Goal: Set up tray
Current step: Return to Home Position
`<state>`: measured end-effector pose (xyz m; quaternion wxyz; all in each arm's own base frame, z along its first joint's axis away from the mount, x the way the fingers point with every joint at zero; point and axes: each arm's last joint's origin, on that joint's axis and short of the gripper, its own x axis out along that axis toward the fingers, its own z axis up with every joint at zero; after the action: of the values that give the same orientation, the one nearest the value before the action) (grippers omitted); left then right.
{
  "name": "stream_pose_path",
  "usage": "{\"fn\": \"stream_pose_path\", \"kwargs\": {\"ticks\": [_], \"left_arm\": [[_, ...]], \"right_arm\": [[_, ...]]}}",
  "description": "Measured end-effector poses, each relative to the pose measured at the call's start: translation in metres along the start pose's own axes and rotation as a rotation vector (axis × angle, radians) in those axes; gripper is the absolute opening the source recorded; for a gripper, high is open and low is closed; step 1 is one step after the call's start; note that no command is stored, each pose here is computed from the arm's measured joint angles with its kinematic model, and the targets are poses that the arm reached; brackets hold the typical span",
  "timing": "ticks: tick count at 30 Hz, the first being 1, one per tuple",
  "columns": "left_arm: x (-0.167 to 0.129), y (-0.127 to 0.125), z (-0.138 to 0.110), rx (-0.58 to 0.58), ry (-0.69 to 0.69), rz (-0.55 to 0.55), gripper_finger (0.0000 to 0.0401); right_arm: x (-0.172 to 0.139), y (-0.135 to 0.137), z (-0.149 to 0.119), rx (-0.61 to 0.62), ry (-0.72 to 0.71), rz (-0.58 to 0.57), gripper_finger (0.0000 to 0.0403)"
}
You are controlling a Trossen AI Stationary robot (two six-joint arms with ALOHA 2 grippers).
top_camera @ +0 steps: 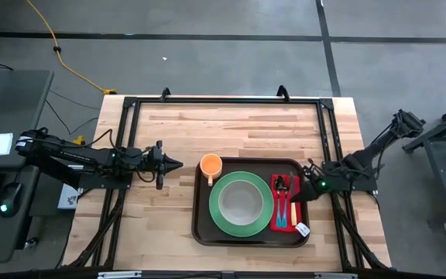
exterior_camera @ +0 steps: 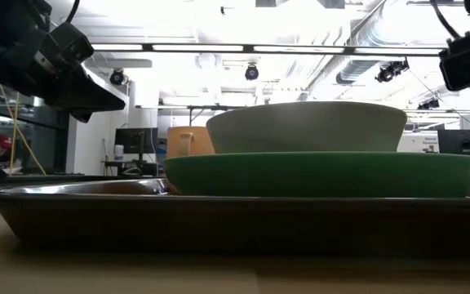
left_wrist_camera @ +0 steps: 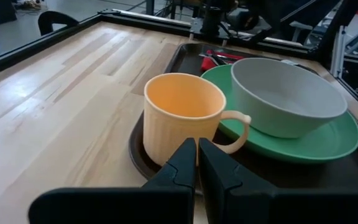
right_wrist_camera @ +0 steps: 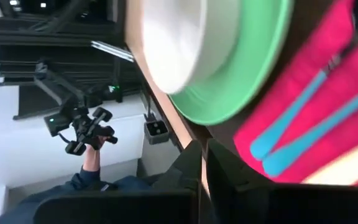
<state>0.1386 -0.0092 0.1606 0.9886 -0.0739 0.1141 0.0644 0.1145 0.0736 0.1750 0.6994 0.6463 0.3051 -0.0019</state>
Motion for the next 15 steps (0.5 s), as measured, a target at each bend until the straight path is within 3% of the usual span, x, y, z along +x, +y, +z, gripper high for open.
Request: {"fn": "stream_pose_path", "kwargs": {"ticks": [7,15], "left_arm": [[0.0,0.0,0.0,-0.06,0.0,-0.003,0.0046],[0.0,-0.001,0.0,-0.044,0.01,-0.049,0.0046]], "right_arm": [[-0.009,0.006,0.003,-0.196,-0.1,0.075,0.0],[-0.023,0.013,0.006,-0.395,-0.17,0.17,0.0]]}}
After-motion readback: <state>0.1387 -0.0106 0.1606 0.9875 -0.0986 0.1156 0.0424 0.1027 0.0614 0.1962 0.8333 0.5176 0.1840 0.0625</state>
